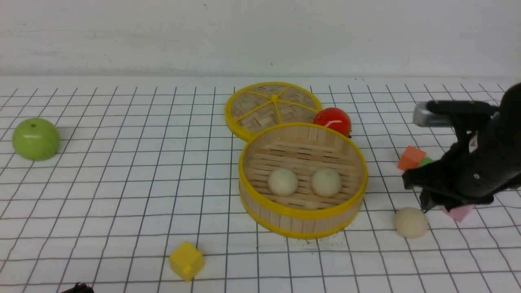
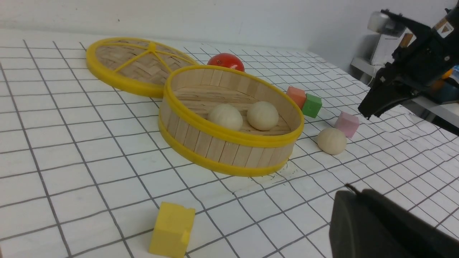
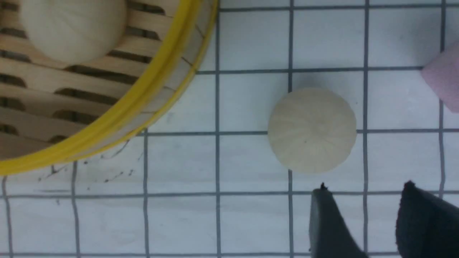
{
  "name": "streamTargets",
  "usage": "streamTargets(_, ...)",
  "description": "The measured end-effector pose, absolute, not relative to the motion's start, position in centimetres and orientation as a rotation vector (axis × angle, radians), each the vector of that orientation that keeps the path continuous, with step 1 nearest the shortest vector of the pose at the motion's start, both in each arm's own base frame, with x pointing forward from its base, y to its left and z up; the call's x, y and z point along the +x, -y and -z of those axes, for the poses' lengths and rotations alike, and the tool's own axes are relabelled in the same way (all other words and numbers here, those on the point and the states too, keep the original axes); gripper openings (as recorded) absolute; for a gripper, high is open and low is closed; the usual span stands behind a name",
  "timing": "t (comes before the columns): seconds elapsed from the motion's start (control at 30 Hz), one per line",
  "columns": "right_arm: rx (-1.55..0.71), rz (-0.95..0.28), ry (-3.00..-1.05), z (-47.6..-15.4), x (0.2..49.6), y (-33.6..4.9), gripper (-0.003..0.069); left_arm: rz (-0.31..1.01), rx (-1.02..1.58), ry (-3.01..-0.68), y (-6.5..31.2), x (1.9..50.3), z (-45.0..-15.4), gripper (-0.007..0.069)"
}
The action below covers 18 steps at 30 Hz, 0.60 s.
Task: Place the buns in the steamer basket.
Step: Use the right arm to grab a steamed stuffed bun
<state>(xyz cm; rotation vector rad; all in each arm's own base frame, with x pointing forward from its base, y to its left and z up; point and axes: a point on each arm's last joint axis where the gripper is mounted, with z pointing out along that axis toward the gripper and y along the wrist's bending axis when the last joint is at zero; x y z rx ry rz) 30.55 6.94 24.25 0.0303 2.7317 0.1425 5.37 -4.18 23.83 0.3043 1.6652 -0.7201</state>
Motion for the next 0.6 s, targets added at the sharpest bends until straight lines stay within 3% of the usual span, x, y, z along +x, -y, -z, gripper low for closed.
streamTargets(0.6,0.074,-0.149,-2.724,-20.2,33.2,-7.2,0.0262,0.72,0.304,-1.665,4.2,5.4,-23.8,0.0028)
